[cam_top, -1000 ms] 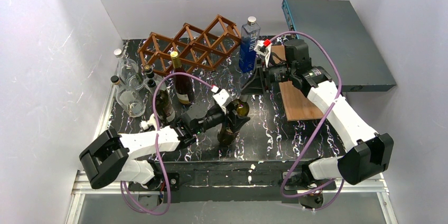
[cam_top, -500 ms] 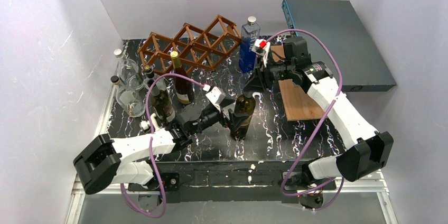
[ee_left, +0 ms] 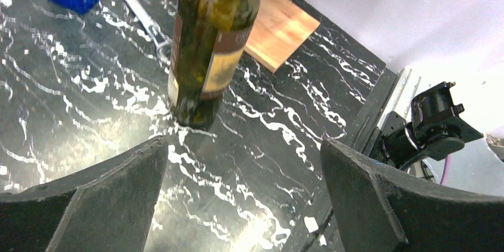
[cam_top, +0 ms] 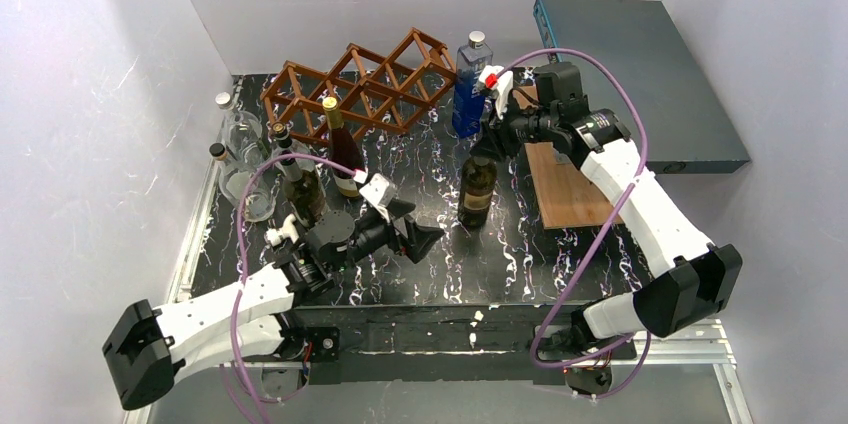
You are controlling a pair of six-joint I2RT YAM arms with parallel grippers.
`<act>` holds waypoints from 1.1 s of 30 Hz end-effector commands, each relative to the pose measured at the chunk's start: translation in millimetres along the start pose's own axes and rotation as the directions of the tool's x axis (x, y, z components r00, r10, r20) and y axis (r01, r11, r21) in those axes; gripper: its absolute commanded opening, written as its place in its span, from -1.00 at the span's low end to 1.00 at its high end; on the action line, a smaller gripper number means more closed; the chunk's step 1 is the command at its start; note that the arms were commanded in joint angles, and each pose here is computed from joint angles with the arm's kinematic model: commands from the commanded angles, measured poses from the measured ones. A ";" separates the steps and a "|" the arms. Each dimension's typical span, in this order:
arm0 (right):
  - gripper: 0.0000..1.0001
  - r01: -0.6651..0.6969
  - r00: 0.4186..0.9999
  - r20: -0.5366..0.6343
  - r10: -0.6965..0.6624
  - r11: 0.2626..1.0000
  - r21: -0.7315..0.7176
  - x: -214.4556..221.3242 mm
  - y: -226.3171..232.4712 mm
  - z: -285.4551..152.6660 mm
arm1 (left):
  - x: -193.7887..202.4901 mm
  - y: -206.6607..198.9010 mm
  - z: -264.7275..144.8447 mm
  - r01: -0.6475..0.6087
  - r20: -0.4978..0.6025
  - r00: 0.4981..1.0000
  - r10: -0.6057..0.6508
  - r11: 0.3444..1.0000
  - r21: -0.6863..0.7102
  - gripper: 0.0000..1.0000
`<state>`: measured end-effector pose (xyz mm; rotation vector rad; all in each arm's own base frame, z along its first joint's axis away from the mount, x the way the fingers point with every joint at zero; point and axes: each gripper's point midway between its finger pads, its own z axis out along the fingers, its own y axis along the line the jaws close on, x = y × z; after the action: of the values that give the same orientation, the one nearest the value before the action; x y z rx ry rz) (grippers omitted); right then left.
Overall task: Take the wine bottle off the wine rack
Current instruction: Place the wine bottle at the center of the board.
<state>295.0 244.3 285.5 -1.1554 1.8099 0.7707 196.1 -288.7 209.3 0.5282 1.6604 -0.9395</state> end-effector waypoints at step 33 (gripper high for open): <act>-0.72 0.155 0.978 0.128 -0.163 0.985 0.072 -33.1 -31.6 -14.9 | 4.2 15.0 -70.7 0.042 -0.202 0.976 -0.076 0.985 -0.167 0.97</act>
<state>342.9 231.8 284.8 -1.0901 1.7686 0.6784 162.1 -226.6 186.0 0.4879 1.9684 -0.8094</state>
